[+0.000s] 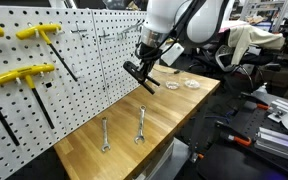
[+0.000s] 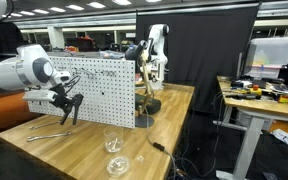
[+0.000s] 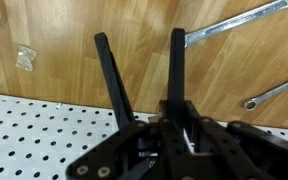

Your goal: Hang the black tool on the white board

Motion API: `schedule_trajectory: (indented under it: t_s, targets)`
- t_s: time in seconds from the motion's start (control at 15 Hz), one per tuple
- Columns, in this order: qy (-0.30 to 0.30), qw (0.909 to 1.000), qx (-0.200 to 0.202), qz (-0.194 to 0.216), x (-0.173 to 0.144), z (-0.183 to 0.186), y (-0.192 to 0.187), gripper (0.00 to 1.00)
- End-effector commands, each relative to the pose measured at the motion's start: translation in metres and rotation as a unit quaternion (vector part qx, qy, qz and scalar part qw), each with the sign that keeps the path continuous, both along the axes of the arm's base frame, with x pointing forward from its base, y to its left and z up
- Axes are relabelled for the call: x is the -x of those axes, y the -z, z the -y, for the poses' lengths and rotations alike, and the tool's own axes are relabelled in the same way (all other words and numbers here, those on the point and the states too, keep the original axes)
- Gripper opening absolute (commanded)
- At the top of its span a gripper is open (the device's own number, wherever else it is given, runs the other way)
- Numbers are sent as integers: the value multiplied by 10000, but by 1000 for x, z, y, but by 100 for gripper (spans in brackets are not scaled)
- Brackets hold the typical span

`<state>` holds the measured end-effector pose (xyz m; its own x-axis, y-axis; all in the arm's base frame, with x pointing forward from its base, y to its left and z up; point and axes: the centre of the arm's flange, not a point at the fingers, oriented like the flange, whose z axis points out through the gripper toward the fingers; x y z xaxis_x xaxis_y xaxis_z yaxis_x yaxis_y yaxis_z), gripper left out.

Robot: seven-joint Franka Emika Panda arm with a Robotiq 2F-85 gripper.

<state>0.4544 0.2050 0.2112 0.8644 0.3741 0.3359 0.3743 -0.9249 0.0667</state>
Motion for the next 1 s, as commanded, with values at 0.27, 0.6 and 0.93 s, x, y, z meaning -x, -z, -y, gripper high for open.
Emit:
schedule_trajectory:
  t_s: [0.27,0.6,0.93]
  targets:
    - [658,9951,-500,549,16,-52,-4,4]
    - [1238,9904,-438,438,28,-76,12,4]
    - [1189,9913,-404,388,21,-76,14,16]
